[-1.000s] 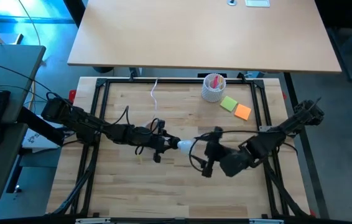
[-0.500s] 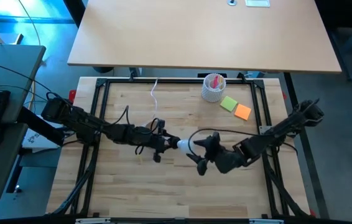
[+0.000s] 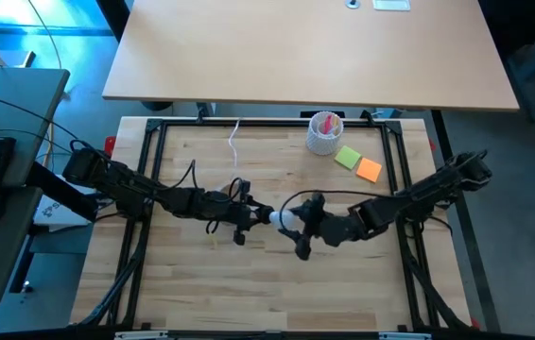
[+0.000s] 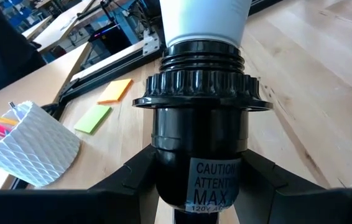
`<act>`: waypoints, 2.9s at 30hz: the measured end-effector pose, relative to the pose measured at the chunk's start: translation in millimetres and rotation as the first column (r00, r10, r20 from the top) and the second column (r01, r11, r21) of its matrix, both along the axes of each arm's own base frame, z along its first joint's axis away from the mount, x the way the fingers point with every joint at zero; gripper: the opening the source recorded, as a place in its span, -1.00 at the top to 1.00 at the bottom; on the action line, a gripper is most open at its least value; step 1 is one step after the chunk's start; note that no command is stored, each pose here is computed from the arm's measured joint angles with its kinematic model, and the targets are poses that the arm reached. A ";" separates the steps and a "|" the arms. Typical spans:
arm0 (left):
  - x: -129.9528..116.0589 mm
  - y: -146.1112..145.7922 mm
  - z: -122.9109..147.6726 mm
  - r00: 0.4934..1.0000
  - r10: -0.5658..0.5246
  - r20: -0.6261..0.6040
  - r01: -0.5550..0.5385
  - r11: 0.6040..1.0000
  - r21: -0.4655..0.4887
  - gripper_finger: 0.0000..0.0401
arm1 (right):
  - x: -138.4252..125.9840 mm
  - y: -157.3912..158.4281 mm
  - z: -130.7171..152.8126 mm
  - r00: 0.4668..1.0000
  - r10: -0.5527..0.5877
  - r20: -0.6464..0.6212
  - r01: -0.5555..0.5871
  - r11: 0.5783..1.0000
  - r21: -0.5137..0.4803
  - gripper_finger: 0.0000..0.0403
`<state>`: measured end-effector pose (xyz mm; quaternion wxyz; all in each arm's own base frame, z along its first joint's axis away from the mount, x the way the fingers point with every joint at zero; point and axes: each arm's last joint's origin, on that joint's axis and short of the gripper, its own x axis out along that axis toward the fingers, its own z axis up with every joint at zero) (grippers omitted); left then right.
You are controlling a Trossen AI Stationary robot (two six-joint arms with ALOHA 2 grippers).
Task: Screw lightbulb
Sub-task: Remove the light bulb from the lamp
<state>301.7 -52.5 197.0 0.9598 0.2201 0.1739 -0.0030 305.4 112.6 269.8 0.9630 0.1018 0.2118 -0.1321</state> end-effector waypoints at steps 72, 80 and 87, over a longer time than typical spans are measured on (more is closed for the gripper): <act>0.1 -0.4 -0.2 1.000 -0.018 -0.002 0.018 1.000 -0.013 0.28 | -6.6 11.4 24.6 0.993 0.035 -0.113 -0.053 0.985 -0.161 -0.23; -0.1 -1.5 -0.4 0.999 -0.039 -0.006 0.039 0.999 -0.005 0.28 | -7.3 15.3 24.1 0.863 0.300 -0.406 -0.503 0.590 -0.632 -0.23; -0.1 -1.6 -0.4 0.999 -0.039 -0.006 0.039 0.999 -0.009 0.28 | -7.2 15.7 24.0 0.834 0.321 -0.449 -0.552 0.506 -0.663 -0.24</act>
